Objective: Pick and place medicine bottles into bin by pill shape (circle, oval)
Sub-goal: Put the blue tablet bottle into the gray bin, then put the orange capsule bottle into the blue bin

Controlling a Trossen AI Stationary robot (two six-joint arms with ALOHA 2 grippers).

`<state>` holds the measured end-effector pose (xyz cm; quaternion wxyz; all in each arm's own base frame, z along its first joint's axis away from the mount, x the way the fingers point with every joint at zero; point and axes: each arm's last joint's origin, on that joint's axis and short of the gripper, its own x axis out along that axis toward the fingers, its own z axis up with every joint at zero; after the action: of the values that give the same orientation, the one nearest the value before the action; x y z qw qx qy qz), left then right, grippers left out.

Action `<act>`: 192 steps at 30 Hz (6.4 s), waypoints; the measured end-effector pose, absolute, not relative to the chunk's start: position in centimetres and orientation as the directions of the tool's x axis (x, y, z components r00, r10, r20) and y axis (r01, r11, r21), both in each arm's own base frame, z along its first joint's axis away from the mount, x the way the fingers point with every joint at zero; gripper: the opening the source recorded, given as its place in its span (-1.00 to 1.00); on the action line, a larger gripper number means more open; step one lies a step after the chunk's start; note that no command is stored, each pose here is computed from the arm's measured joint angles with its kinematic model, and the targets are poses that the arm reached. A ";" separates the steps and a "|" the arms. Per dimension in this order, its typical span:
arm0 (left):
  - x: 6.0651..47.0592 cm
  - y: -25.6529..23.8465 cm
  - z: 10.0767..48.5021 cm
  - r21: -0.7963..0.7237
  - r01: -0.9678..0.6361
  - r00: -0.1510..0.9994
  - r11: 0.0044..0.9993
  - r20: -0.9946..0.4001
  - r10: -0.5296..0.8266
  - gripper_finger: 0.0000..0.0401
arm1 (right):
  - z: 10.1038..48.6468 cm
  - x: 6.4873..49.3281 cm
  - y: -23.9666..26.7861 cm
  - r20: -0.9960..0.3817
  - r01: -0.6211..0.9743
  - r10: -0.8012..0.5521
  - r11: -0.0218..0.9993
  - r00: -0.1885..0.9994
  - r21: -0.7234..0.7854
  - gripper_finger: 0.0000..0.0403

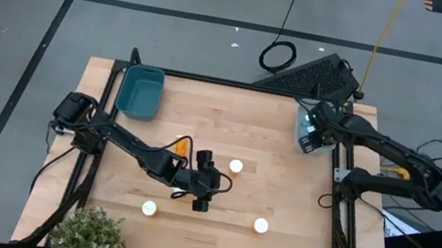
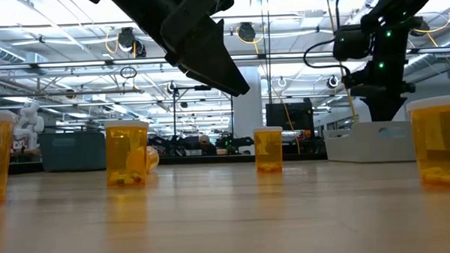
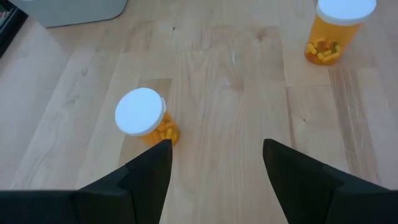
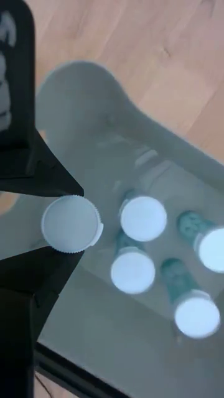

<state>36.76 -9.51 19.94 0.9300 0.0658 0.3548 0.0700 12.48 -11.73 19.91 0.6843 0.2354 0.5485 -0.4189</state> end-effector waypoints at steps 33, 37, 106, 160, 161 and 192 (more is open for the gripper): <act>36.8 -9.5 19.9 0.183 -0.076 0.738 0.980 -0.651 0.179 0.26 | 18.5 13.0 -12.3 -0.967 0.818 -0.255 0.551 -0.020 -0.162 -0.30; 36.8 -9.4 19.9 0.187 -0.081 0.738 0.979 -0.649 0.185 0.26 | 18.5 13.0 -12.3 -0.967 0.819 -0.256 0.551 -0.020 -0.162 -0.13; 30.3 3.5 19.8 0.041 -0.912 0.077 0.408 -0.960 0.269 0.59 | 28.3 13.2 -2.4 -0.535 0.318 -0.334 0.940 0.776 -0.126 -0.04; 34.5 2.2 31.9 -0.133 -0.399 0.886 0.907 -0.309 0.345 0.02 | 23.5 21.5 -2.7 -0.033 0.102 -0.099 0.990 0.995 0.096 0.05; 35.0 1.7 32.1 -0.128 -0.374 0.906 0.919 -0.261 0.333 0.02 | 23.3 21.9 -2.7 -0.017 0.083 -0.081 0.991 0.997 0.106 0.09; 39.3 -1.1 30.5 -0.093 -0.213 0.976 0.973 0.033 0.217 0.02 | 23.4 23.7 -1.7 0.164 -0.047 0.036 0.997 0.986 0.063 0.04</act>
<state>39.28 -1.13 30.51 0.9929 -0.0445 -0.0214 0.1083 23.66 -1.70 23.41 0.9959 0.0335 -0.0816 0.0210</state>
